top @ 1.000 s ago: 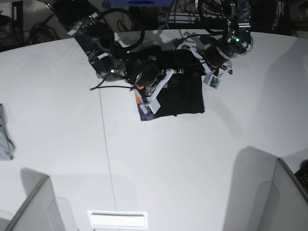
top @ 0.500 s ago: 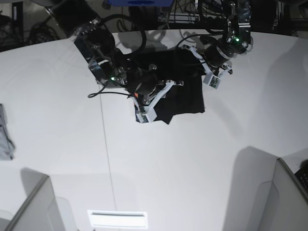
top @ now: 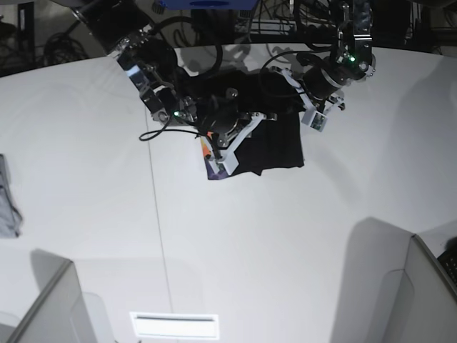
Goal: Fold the T-shirt properly
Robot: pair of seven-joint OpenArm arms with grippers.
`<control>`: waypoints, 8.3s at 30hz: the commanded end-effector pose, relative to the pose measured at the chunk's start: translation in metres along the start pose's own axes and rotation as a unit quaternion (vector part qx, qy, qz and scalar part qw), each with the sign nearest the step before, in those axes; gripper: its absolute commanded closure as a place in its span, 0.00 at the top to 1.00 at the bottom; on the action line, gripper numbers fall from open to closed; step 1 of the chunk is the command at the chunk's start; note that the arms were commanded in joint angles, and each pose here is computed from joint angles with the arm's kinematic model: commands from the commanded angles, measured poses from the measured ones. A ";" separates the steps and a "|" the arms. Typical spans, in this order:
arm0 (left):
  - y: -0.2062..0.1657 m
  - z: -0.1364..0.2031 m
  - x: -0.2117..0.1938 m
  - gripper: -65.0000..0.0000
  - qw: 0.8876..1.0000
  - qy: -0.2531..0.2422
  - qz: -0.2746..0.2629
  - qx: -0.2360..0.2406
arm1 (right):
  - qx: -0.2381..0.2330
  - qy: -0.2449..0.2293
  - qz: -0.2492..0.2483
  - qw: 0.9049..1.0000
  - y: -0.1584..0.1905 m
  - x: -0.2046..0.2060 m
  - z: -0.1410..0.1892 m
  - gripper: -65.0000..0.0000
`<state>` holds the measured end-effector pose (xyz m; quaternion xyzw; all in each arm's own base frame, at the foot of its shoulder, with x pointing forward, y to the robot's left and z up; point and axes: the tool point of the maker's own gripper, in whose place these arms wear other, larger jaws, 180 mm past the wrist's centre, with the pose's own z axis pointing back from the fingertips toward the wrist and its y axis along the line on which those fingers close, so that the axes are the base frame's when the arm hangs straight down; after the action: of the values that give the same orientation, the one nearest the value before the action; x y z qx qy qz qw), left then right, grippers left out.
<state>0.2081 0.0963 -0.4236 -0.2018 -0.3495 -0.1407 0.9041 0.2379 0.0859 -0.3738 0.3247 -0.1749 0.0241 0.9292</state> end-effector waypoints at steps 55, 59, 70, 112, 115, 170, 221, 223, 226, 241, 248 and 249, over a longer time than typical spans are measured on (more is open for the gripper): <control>0.162 0.211 -0.035 0.00 0.954 0.020 0.048 0.294 | 0.041 0.004 0.068 0.997 0.073 0.013 -0.008 0.62; 0.162 0.211 -0.035 0.00 0.954 0.020 0.049 0.294 | 0.043 0.004 0.069 0.997 0.074 0.013 -0.008 0.62; 0.162 0.211 -0.035 0.00 0.955 0.017 0.049 0.294 | 0.062 0.020 0.118 0.991 0.100 -0.002 -0.010 0.62; 0.029 0.026 0.033 0.87 0.971 -0.102 0.214 -0.042 | -0.150 -0.263 -0.028 0.953 -0.182 0.047 0.176 0.00; 0.023 0.013 0.030 0.87 0.969 -0.086 0.229 -0.048 | -0.153 -0.266 -0.030 0.951 -0.185 0.047 0.179 0.00; 0.042 -0.033 0.026 0.00 0.952 0.172 -0.254 0.016 | -0.265 -0.250 -0.167 0.916 -0.273 -0.032 0.217 0.00; -0.102 -0.104 0.013 0.00 0.714 0.155 -0.674 -0.111 | -0.265 -0.203 -0.252 0.909 -0.276 -0.096 0.189 0.00; -0.092 -0.104 0.015 0.00 0.719 0.169 -0.668 -0.092 | -0.265 -0.203 -0.252 0.909 -0.276 -0.096 0.189 0.00; -0.089 -0.101 0.010 0.00 0.725 0.177 -0.660 -0.088 | -0.265 -0.203 -0.252 0.909 -0.276 -0.096 0.189 0.00; -0.098 -0.102 0.024 0.00 0.720 0.154 -0.671 -0.091 | -0.264 -0.203 -0.251 0.909 -0.277 -0.096 0.188 0.00; -0.110 -0.102 0.020 0.00 0.698 0.150 -0.693 -0.104 | -0.265 -0.202 -0.250 0.909 -0.277 -0.096 0.189 0.00; -0.111 -0.102 0.019 0.00 0.696 0.150 -0.694 -0.105 | -0.266 -0.202 -0.249 0.909 -0.277 -0.096 0.189 0.00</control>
<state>0.2623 -0.0510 -0.4351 0.0677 -0.2697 -0.7727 0.5705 0.1315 -0.2366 -0.4389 0.1022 -0.2636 -0.3308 0.9004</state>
